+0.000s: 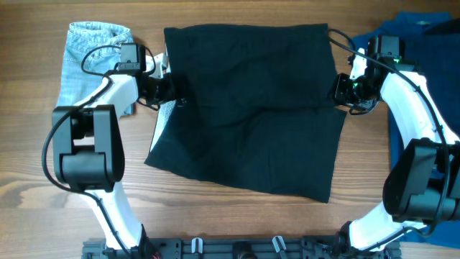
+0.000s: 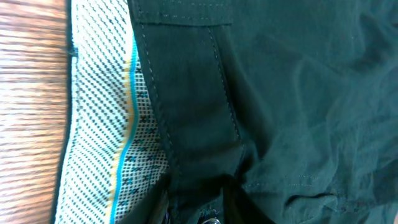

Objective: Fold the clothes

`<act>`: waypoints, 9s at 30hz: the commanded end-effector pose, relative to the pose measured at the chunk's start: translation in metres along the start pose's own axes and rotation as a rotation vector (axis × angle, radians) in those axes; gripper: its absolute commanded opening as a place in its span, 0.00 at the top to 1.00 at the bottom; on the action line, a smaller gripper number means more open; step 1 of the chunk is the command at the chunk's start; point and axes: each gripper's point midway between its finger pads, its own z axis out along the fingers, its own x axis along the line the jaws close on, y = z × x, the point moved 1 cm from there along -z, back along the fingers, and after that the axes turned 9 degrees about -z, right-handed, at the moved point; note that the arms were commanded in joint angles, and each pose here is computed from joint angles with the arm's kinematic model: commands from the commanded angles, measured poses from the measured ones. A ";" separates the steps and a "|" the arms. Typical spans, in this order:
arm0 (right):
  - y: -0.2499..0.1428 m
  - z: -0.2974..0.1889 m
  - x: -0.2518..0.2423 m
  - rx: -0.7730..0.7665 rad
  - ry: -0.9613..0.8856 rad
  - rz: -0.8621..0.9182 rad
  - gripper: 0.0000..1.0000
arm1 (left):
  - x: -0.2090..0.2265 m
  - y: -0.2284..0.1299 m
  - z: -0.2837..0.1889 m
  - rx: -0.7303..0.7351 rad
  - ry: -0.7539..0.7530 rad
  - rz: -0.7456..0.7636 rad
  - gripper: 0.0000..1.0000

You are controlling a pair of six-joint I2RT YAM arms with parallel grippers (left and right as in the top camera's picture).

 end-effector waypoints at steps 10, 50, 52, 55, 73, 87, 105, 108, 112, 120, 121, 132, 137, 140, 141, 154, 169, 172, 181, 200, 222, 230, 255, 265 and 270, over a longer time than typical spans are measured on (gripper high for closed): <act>0.000 -0.002 -0.002 -0.008 -0.013 -0.008 0.56 | 0.004 0.001 -0.011 0.001 -0.035 -0.025 0.96; 0.001 -0.001 -0.001 -0.013 -0.006 -0.001 0.76 | 0.018 0.021 -0.088 -0.191 0.218 -0.168 0.61; -0.002 0.001 -0.001 -0.006 -0.006 0.004 0.81 | 0.023 0.014 -0.093 -0.185 0.258 -0.217 0.61; -0.005 0.007 -0.002 0.015 -0.004 0.008 0.89 | 0.028 0.001 -0.095 -0.141 0.290 -0.253 0.63; -0.061 0.020 -0.003 0.284 -0.013 0.207 0.95 | 0.063 -0.065 -0.124 0.025 0.564 -0.435 0.93; -0.124 -0.016 0.014 0.319 0.012 0.339 0.96 | 0.029 -0.109 -0.155 -0.104 0.470 -0.390 0.89; -0.244 -0.013 0.043 0.401 0.130 0.667 0.80 | 0.015 -0.097 -0.146 -0.154 0.421 -0.331 0.56; -0.245 0.000 0.038 0.372 0.110 0.722 0.78 | 0.014 -0.096 -0.146 -0.158 0.419 -0.329 0.54; -0.239 0.004 0.028 0.325 0.056 0.732 0.23 | 0.014 -0.096 -0.146 -0.157 0.419 -0.329 0.52; -0.248 0.002 0.028 0.362 0.047 0.734 0.32 | 0.013 -0.094 -0.146 -0.168 0.412 -0.325 0.52; -0.249 0.001 0.029 0.368 0.046 0.737 0.32 | 0.013 -0.093 -0.146 -0.169 0.411 -0.325 0.51; -0.256 0.025 0.033 0.340 0.117 0.764 0.40 | 0.013 -0.093 -0.146 -0.171 0.409 -0.324 0.50; -0.258 0.031 0.032 0.327 0.117 0.766 0.40 | 0.013 -0.092 -0.146 -0.172 0.409 -0.324 0.50; -0.256 0.031 0.031 0.315 0.122 0.762 0.47 | 0.013 -0.092 -0.146 -0.172 0.409 -0.324 0.50; -0.254 0.032 0.031 0.309 0.124 0.759 0.51 | 0.013 -0.093 -0.146 -0.171 0.409 -0.324 0.50; -0.243 0.034 0.031 0.260 0.144 0.710 0.96 | 0.025 -0.123 -0.151 -0.058 0.487 -0.364 0.50; -0.240 0.034 0.030 0.243 0.154 0.647 0.96 | 0.079 -0.171 -0.121 -0.054 0.601 -0.627 0.49; -0.239 0.035 0.030 0.238 0.157 0.638 0.96 | 0.080 -0.167 -0.117 -0.078 0.584 -0.623 0.49; -0.239 0.035 0.030 0.233 0.159 0.625 0.96 | 0.099 -0.174 -0.120 -0.150 0.667 -0.748 0.37; -0.236 0.035 0.030 0.223 0.162 0.619 0.95 | 0.116 -0.184 -0.101 -0.197 0.633 -0.822 0.45; -0.186 -0.005 0.026 0.132 0.111 0.438 0.96 | 0.092 -0.184 -0.095 -0.057 0.528 -0.660 0.96; -0.158 -0.044 0.020 0.088 0.033 0.356 0.96 | 0.058 -0.179 -0.117 -0.015 0.505 -0.567 0.96; -0.103 -0.129 0.024 -0.029 -0.035 0.223 0.96 | 0.018 -0.203 -0.204 -0.059 0.493 -0.534 0.96; -0.044 -0.124 0.027 0.006 -0.001 0.198 0.96 | -0.013 -0.134 -0.223 -0.241 0.457 -0.480 0.96; -0.009 -0.131 0.038 -0.046 0.065 0.158 0.96 | -0.013 -0.108 -0.203 -0.265 0.449 -0.471 0.96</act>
